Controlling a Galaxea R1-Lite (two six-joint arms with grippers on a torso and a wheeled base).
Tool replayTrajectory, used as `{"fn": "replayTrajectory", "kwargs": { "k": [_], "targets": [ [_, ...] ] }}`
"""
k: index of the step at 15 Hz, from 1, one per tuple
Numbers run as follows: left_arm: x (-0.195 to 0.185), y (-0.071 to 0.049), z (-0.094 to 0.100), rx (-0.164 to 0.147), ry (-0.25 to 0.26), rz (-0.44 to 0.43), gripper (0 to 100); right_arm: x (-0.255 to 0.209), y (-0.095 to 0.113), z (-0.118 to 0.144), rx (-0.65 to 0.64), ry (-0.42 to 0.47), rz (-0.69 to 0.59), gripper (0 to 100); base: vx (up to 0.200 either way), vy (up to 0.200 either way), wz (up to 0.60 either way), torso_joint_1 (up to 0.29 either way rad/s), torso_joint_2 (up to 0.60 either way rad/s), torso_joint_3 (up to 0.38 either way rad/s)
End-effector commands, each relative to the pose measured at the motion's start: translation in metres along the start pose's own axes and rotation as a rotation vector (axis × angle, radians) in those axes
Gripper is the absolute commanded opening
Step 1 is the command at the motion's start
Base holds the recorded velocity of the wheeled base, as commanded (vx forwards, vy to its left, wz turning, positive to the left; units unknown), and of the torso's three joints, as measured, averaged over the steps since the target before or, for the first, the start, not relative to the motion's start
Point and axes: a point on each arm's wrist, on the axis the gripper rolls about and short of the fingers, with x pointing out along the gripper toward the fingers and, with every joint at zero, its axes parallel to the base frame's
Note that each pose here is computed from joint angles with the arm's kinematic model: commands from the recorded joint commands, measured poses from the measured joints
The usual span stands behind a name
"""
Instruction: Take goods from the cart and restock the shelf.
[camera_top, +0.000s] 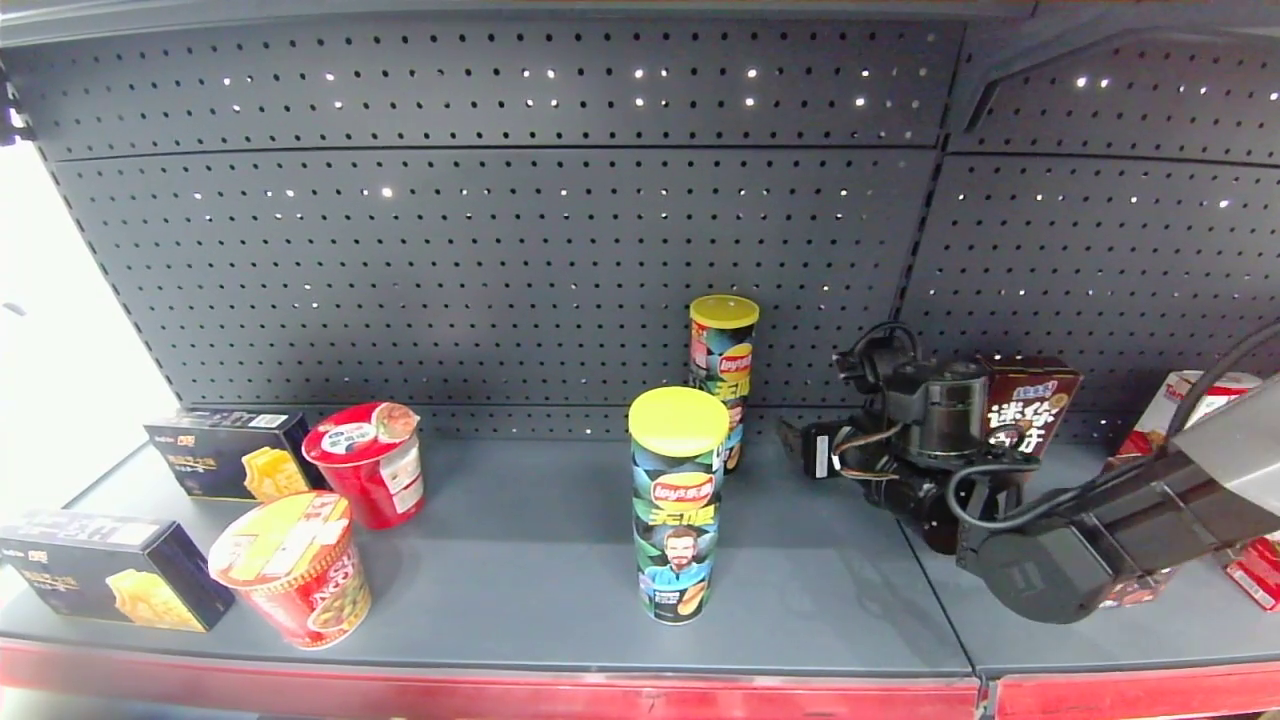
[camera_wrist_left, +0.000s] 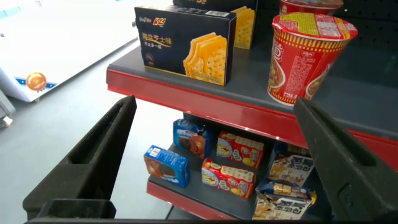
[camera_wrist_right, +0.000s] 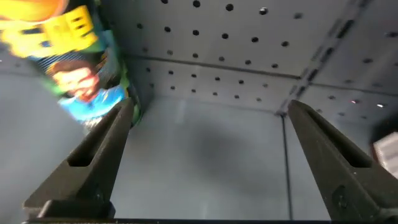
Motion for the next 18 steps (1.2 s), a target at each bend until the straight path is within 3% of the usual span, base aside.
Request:
{"fn": "replayTrajectory", "kwargs": {
  "k": [1, 7, 18],
  "targets": [
    [0.000, 0.000, 0.000, -0.001, 0.000, 0.001, 100, 0.020, 0.006, -0.016, -0.004, 0.016, 0.000, 100, 0.000, 0.000, 0.00, 0.000, 0.00, 0.000],
    [0.000, 0.000, 0.000, -0.001, -0.002, 0.001, 100, 0.036, 0.013, -0.028, 0.005, 0.003, 0.010, 100, 0.000, 0.000, 0.00, 0.000, 0.00, 0.000],
    [0.000, 0.000, 0.000, -0.001, 0.000, 0.001, 100, 0.034, 0.022, -0.025, 0.018, -0.024, 0.048, 100, 0.000, 0.000, 0.00, 0.000, 0.00, 0.000]
  ]
}}
